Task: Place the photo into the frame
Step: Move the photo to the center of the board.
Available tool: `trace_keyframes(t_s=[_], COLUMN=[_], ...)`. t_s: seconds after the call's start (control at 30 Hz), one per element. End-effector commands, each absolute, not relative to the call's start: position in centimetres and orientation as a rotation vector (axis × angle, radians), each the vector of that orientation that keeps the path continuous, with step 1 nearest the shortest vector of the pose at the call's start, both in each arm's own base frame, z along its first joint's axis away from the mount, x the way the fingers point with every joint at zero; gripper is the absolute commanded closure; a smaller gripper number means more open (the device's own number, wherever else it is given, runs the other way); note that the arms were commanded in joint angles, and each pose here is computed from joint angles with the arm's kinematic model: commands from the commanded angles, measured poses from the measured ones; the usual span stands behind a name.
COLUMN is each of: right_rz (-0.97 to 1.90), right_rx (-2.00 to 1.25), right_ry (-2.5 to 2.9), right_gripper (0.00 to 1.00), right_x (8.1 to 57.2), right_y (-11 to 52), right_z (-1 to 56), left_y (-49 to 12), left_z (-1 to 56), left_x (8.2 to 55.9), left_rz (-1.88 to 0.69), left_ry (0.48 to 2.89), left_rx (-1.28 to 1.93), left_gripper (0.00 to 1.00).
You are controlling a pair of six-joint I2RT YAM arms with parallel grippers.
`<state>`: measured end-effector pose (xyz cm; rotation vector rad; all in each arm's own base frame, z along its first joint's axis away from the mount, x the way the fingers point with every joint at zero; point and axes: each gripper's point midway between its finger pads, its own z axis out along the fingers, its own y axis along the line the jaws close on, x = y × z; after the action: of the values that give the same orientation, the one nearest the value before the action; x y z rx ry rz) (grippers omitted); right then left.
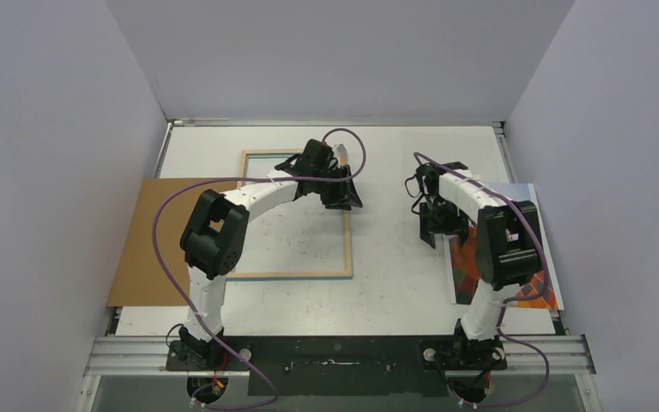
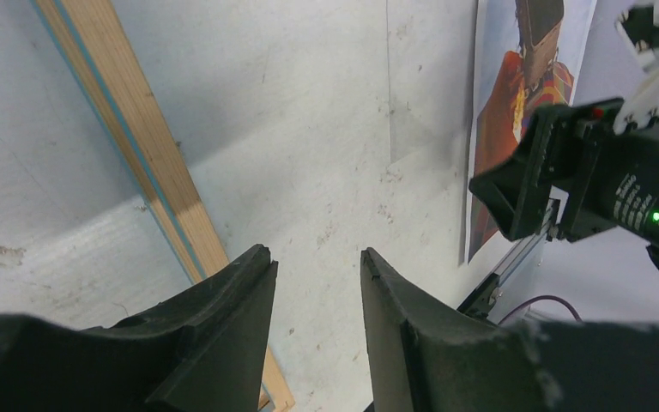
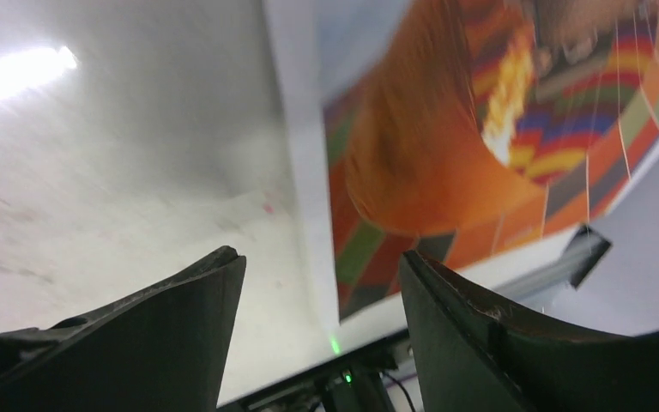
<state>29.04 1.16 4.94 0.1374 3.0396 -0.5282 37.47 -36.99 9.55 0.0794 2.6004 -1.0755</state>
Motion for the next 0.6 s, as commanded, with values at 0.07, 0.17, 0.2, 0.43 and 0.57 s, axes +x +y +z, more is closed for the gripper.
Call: trace_keyframes(t_s=[0.07, 0.17, 0.2, 0.43, 0.57], right_rz=[-0.750, -0.758, -0.779, -0.954, -0.985], right_rx=[0.260, 0.230, 0.210, 0.085, 0.029], right_ry=[3.017, 3.049, 3.062, 3.120, 3.181], right_gripper=[0.33, 0.33, 0.33, 0.33, 0.35], right_x=[22.5, 21.6, 21.4, 20.9, 20.1], right_y=[-0.9, -0.5, -0.3, -0.6, -0.5], right_z=[9.1, 8.7, 8.6, 7.4, 6.0], left_y=[-37.6, -37.6, -37.7, -37.5, -37.5], left_z=[14.3, 13.8, 13.8, 13.9, 13.7], left_x=[36.7, 36.5, 36.5, 36.8, 37.2], left_rz=[-1.187, -1.195, -1.198, -1.178, -1.169], left_ry=[2.470, 2.478, 2.480, 2.472, 2.479], left_rx=[0.096, 0.091, 0.093, 0.112, 0.112], left_gripper=[0.60, 0.59, 0.60, 0.59, 0.59])
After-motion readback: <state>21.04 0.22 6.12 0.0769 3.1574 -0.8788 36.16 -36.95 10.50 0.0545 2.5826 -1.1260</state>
